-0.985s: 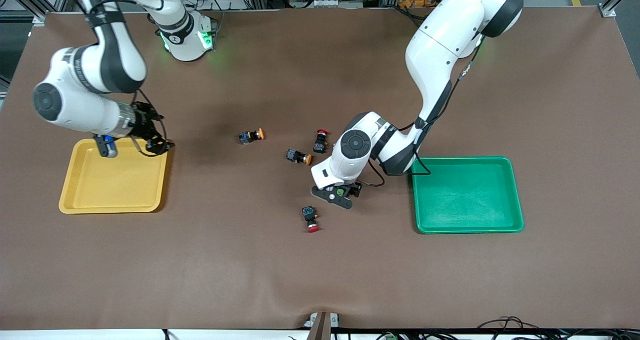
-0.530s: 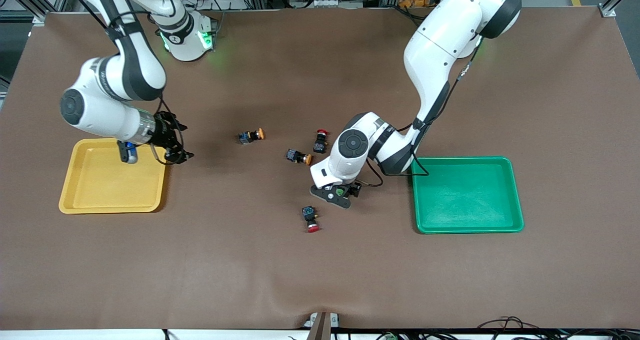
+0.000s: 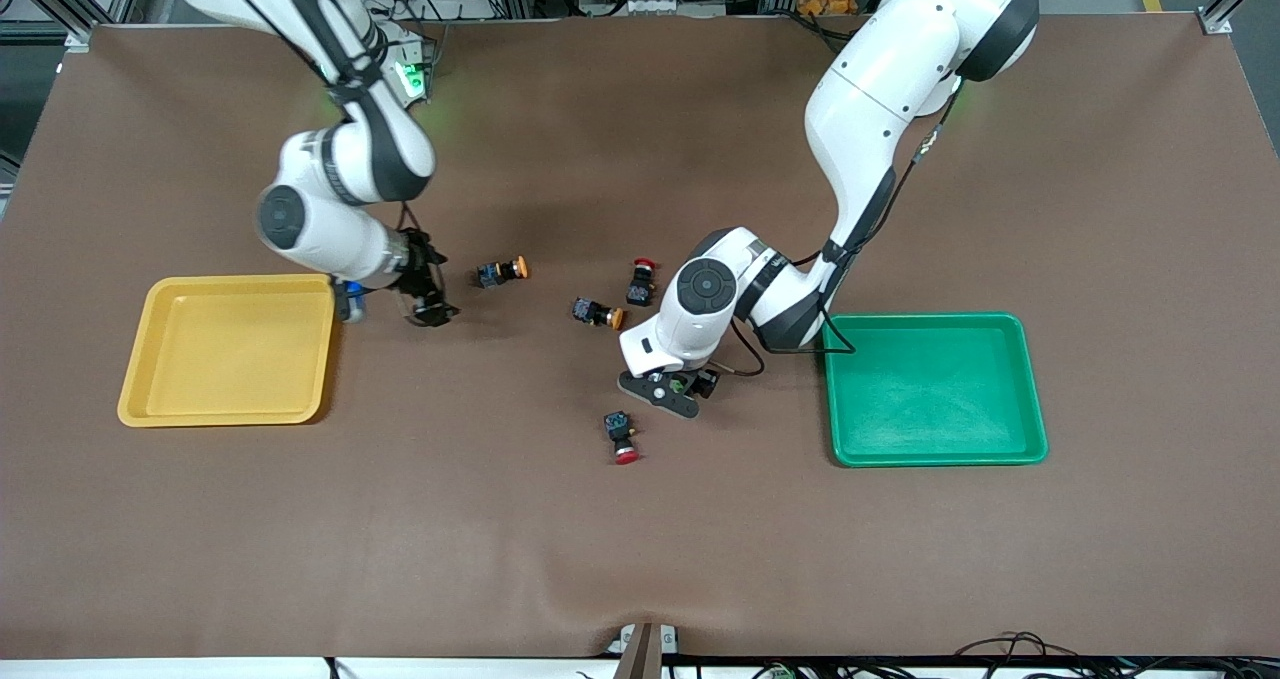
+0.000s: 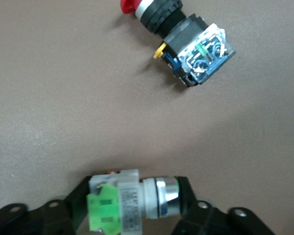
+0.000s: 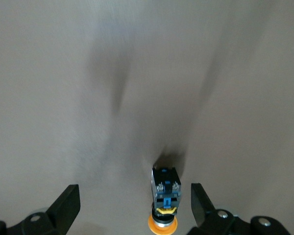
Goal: Place green and yellow buttons in trays
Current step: 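Move the green button to the green tray while the right gripper lifts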
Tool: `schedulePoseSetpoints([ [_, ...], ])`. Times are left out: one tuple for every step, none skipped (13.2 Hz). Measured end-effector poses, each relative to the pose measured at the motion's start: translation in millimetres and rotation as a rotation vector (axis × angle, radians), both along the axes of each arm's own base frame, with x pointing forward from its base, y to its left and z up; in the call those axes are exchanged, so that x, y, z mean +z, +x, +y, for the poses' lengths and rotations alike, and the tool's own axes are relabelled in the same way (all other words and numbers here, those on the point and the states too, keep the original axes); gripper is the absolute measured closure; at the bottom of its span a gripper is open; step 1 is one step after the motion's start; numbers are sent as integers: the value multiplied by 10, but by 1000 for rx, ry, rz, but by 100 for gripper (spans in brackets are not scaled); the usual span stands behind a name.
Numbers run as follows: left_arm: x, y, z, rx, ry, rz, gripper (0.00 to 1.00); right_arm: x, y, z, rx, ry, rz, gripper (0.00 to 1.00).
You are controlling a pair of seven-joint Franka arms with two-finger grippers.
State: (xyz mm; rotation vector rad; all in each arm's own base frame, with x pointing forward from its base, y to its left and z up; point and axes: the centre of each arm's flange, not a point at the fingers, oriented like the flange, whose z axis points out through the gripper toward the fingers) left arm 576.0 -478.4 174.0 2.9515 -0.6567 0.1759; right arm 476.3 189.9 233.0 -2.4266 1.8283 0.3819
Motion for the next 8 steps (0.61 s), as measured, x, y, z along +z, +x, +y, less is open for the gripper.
schedulePoseSetpoints([
  [13, 8, 5, 1, 1, -3, 33, -83, -35, 86, -6, -11, 1, 0],
  [6, 16, 15, 2, 3, -5, 33, -174, -61, 107, -7, -19, 9, 0],
  [25, 38, 27, 6, 2, -9, 33, -273, -83, 89, -10, -28, 20, 0],
  [86, 87, 54, 14, 1, -17, 33, -352, -101, 81, -10, -35, 29, 0],
  [209, 180, 128, 29, 6, -24, 33, -397, -115, 95, -11, -40, 33, 0],
  [388, 302, 253, 51, 14, -27, 33, -415, -133, 130, -17, -44, 37, 0],
  [601, 435, 420, 78, 20, -29, 33, -415, -156, 184, -17, -46, 37, 0],
  [828, 569, 623, 109, 28, -29, 33, -415, -177, 232, -15, -47, 38, 0],
])
